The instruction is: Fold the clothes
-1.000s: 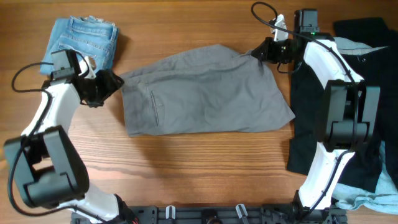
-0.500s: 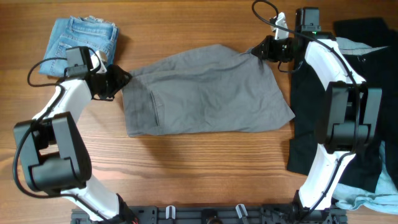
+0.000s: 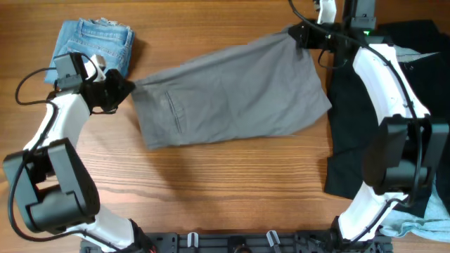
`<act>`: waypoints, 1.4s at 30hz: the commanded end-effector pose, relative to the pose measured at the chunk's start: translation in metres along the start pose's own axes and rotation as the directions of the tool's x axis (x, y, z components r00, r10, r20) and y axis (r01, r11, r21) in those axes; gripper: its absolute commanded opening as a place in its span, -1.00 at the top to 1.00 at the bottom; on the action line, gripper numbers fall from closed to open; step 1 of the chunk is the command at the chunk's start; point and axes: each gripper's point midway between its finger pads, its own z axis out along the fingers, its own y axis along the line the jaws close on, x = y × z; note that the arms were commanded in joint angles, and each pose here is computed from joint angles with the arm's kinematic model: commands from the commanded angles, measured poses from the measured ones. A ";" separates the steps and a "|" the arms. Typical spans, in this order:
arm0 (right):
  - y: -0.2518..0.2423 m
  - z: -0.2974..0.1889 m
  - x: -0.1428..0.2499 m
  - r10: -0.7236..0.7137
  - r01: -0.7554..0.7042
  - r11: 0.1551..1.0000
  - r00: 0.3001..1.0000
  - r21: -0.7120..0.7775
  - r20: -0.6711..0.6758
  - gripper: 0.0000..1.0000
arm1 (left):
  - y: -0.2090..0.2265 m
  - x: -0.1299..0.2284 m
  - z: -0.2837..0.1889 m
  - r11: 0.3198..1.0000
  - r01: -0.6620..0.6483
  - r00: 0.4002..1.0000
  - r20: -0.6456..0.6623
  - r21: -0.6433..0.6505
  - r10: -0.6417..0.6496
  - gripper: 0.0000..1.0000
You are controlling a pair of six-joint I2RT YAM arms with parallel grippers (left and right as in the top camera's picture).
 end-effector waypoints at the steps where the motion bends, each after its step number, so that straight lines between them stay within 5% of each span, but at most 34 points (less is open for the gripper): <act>1: -0.026 0.011 -0.007 -0.005 0.001 0.995 0.999 0.098 0.042 0.82 | 0.005 -0.010 -0.007 1.000 0.013 0.999 0.039 -0.026 -0.012 0.92; 2: -0.028 0.017 -0.006 -0.011 0.006 0.995 0.999 0.104 0.042 0.65 | 0.005 -0.010 -0.007 1.000 0.012 0.999 0.038 -0.026 -0.011 0.92; 3: -0.029 0.026 -0.003 -0.017 0.014 0.995 0.999 0.102 0.038 -0.57 | 0.006 -0.009 -0.007 0.999 0.013 0.999 0.037 -0.031 -0.012 0.90; 4: -0.035 0.032 0.000 -0.017 0.013 0.992 0.999 0.126 0.035 -0.99 | 0.007 -0.009 -0.007 0.999 0.016 0.999 0.037 -0.038 -0.014 0.47; 5: -0.048 0.031 0.003 -0.004 -0.001 0.983 1.000 0.185 0.026 -0.99 | 0.013 -0.007 -0.007 0.997 0.025 0.999 0.033 -0.068 -0.023 -0.02; 7: -0.067 0.021 0.014 0.043 -0.040 0.967 0.999 0.253 -0.005 -1.00 | 0.025 0.003 -0.008 0.991 0.034 0.999 0.000 -0.126 -0.035 -0.18; 10: -0.060 0.004 0.052 0.195 -0.175 0.975 0.969 0.138 -0.149 -0.71 | 0.038 0.031 -0.012 0.983 -0.016 0.994 -0.111 -0.183 -0.005 -0.34; 12: -0.016 0.001 0.074 0.172 -0.200 0.977 0.948 -0.080 -0.268 0.38 | 0.043 0.051 -0.014 0.978 -0.057 0.981 -0.195 -0.200 0.017 -0.52; 13: -0.001 0.003 0.083 0.144 -0.189 0.974 0.942 -0.123 -0.304 0.74 | 0.041 0.058 -0.010 0.977 -0.084 0.976 -0.216 -0.195 0.041 -0.60; 14: 0.009 0.011 0.094 0.126 -0.170 0.980 0.930 -0.101 -0.346 0.89 | 0.038 0.068 -0.001 0.975 -0.126 0.966 -0.245 -0.184 0.079 -0.66; 18: 0.016 0.034 0.124 0.161 -0.134 0.987 0.890 0.094 -0.426 0.90 | 0.046 0.106 0.038 0.965 -0.179 0.929 -0.356 -0.189 0.103 -0.58; 20: 0.024 0.045 0.143 0.159 -0.123 0.987 0.863 0.106 -0.479 0.90 | 0.056 0.119 0.053 0.963 -0.177 0.913 -0.399 -0.202 0.084 -0.30; 21: 0.029 0.048 0.153 0.160 -0.123 0.987 0.848 0.106 -0.506 0.90 | 0.060 0.122 0.057 0.964 -0.164 0.910 -0.409 -0.211 0.065 -0.08; 23: 0.030 0.054 0.167 0.168 -0.126 0.985 0.822 0.114 -0.544 0.91 | 0.058 0.122 0.056 0.967 -0.146 0.913 -0.406 -0.207 0.051 0.92; 29: 0.027 0.052 0.183 0.220 -0.163 0.975 0.778 0.148 -0.588 0.91 | 0.035 0.069 -0.023 0.951 -0.096 0.948 -0.319 -0.295 -0.003 0.92; 31: 0.027 0.053 0.183 0.215 -0.159 0.976 0.781 0.145 -0.587 0.91 | -0.017 0.015 -0.083 0.962 -0.114 0.984 -0.160 -0.247 0.076 0.92; 34: 0.027 0.054 0.180 0.188 -0.139 0.982 0.791 0.128 -0.582 0.91 | -0.084 -0.012 -0.126 0.963 -0.206 0.979 -0.035 -0.175 0.203 0.92; 42: 0.026 0.059 0.174 0.171 -0.127 0.985 0.812 0.116 -0.559 0.91 | -0.154 0.040 -0.057 0.934 -0.320 0.946 -0.116 -0.160 0.304 0.92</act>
